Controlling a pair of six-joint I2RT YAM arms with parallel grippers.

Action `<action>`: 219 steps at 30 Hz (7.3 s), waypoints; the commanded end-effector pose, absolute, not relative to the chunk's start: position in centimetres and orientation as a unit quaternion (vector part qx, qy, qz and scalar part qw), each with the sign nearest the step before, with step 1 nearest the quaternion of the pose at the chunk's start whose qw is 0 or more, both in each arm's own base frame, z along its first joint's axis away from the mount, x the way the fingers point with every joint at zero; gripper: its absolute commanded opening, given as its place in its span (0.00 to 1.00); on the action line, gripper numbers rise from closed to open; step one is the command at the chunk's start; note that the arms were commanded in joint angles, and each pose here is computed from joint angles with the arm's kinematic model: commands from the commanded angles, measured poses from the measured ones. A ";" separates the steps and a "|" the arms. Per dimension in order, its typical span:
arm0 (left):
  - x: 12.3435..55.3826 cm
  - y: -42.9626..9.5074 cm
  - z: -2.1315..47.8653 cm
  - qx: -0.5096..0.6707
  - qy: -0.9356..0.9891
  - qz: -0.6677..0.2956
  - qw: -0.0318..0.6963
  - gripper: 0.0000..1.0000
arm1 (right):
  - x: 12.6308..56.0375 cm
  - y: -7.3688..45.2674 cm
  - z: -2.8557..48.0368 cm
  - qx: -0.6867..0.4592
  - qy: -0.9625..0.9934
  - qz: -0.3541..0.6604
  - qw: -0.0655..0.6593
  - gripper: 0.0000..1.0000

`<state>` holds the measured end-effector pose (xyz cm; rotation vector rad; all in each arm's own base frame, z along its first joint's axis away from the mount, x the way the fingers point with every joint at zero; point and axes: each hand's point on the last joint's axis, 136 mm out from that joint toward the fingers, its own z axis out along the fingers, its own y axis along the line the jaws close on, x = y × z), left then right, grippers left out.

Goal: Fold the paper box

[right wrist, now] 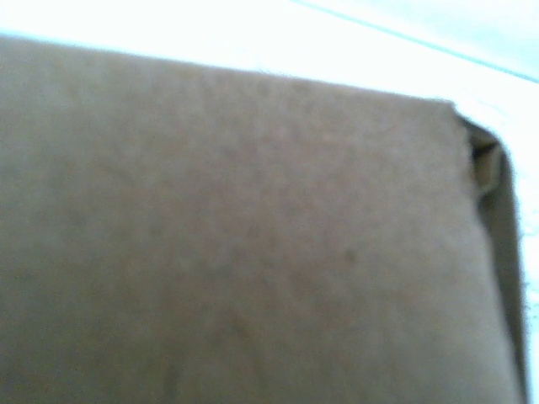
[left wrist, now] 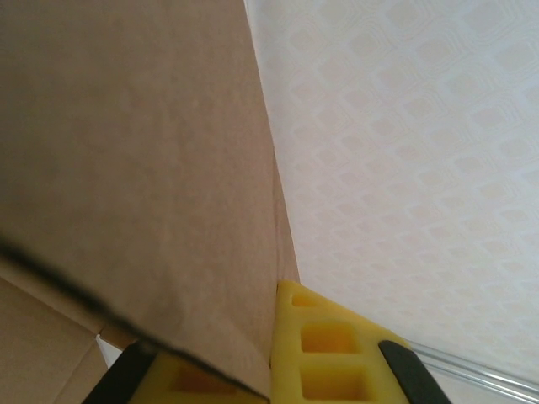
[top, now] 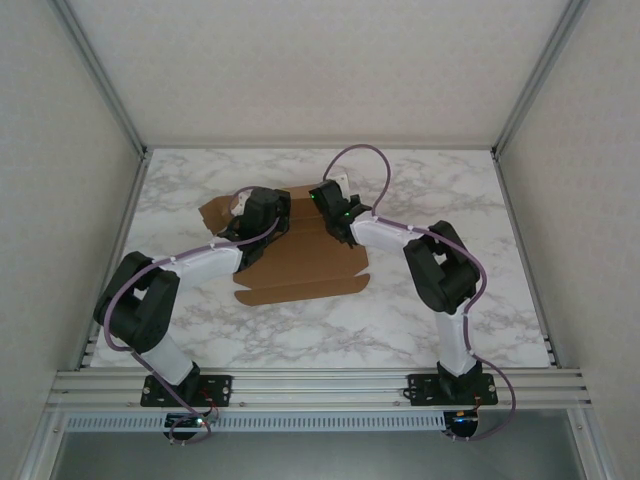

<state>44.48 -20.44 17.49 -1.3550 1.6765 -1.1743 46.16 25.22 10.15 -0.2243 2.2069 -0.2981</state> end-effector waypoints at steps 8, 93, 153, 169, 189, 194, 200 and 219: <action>40.9 -24.8 15.5 -0.502 0.696 -0.451 0.246 0.00 | 45.8 22.1 8.1 -0.067 0.891 -0.208 0.398 0.00; 41.5 -22.6 15.1 -0.526 0.702 -0.410 0.250 0.00 | 47.2 21.8 7.0 -0.172 0.872 -0.188 0.419 0.00; 39.5 -19.3 7.4 -0.517 0.750 -0.312 0.269 0.13 | 43.2 23.2 13.0 -0.063 0.939 0.187 0.283 0.40; 40.6 -19.4 9.1 -0.491 0.758 -0.328 0.278 0.41 | 41.8 23.4 18.0 -0.059 0.912 0.250 0.320 0.64; 36.5 -18.5 16.9 -0.298 0.816 -0.345 0.354 0.78 | 40.9 20.0 21.4 -0.044 0.911 0.189 0.364 0.78; 33.4 -19.0 17.2 -0.196 0.850 -0.342 0.350 0.77 | 41.1 20.9 21.2 -0.046 0.910 0.210 0.356 0.79; 33.6 -15.3 25.5 -0.130 0.837 -0.250 0.469 0.75 | 41.6 22.5 19.5 -0.045 0.914 0.241 0.322 0.79; 41.8 -9.0 18.6 -0.205 0.880 -0.177 0.389 0.70 | 42.5 23.4 16.2 -0.035 0.923 0.260 0.282 0.78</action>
